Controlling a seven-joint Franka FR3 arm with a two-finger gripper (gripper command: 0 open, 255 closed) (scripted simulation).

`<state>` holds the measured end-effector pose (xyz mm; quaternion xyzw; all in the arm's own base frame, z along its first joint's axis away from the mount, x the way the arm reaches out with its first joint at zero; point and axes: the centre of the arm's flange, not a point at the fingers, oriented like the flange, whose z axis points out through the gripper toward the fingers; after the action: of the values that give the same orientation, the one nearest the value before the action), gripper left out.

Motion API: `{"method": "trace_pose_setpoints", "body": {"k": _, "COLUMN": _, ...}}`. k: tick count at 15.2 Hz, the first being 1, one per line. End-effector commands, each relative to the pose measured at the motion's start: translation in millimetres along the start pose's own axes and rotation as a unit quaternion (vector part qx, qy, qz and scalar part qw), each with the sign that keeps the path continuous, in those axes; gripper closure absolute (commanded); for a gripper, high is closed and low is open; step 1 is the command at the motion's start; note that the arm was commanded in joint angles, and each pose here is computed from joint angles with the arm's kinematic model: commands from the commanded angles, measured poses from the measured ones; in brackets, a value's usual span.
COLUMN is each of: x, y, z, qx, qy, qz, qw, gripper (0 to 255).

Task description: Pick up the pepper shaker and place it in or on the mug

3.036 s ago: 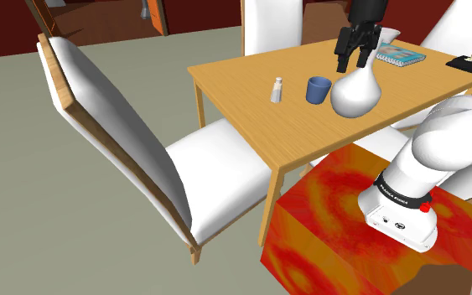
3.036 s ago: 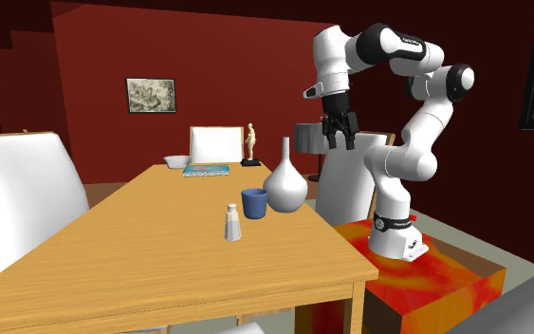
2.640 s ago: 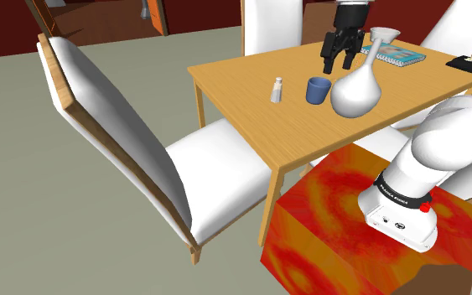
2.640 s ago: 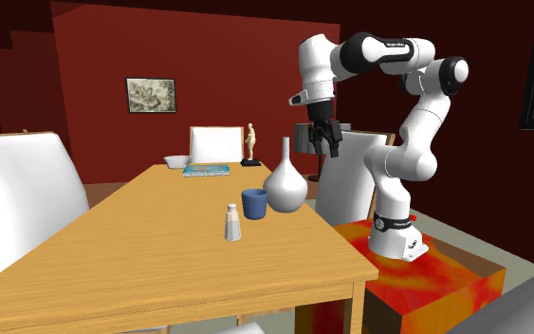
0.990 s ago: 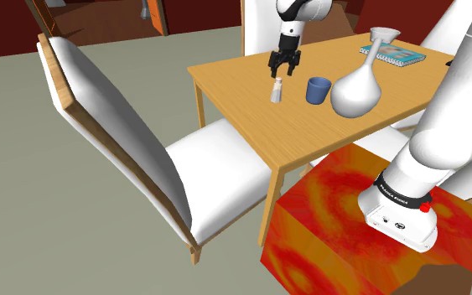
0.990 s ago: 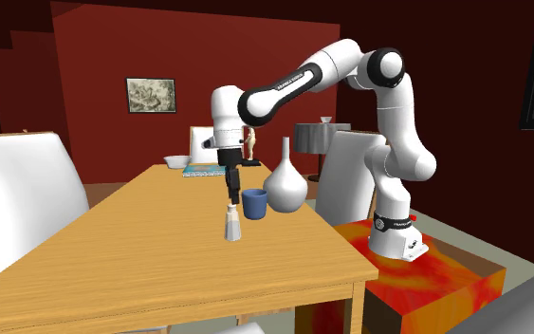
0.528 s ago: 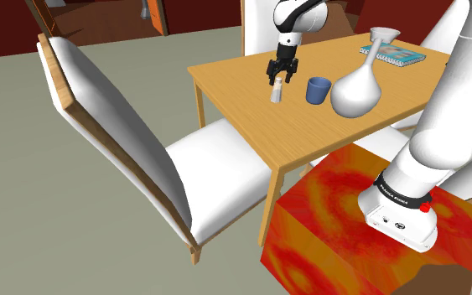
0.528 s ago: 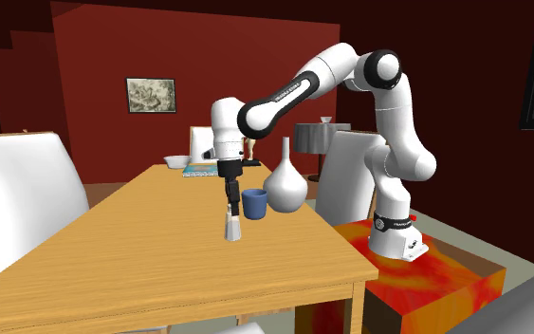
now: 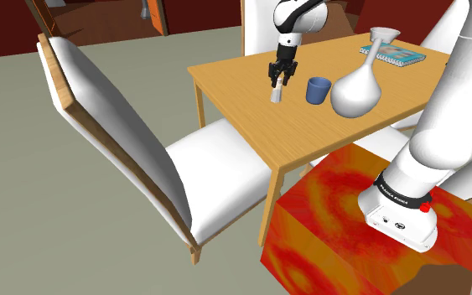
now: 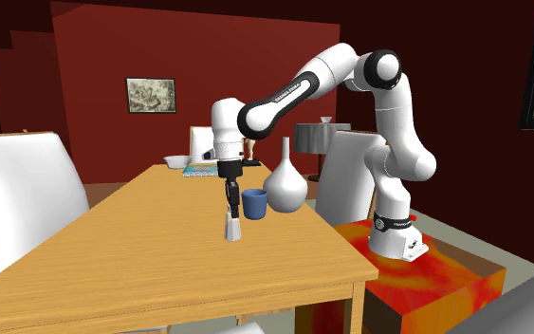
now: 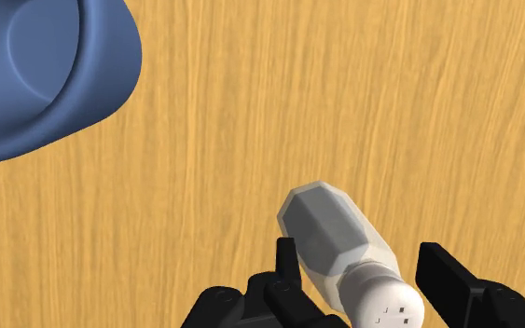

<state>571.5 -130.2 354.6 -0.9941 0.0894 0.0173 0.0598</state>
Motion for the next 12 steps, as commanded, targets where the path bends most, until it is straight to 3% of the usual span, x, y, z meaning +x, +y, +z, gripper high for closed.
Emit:
{"method": "trace_pose_setpoints", "body": {"k": 1, "x": 0, "y": 0, "z": 0, "qx": 0.000, "qy": 0.000, "qz": 0.000, "qw": 1.0000, "gripper": 255}}
{"method": "trace_pose_setpoints", "body": {"k": 9, "x": 0, "y": 0, "z": 0, "qx": 0.000, "qy": 0.000, "qz": 0.000, "qw": 1.0000, "gripper": 255}}
{"method": "trace_pose_setpoints", "body": {"k": 12, "x": -1, "y": -2, "z": -16, "qx": 0.000, "qy": 0.000, "qz": 0.000, "qw": 1.0000, "gripper": 255}}
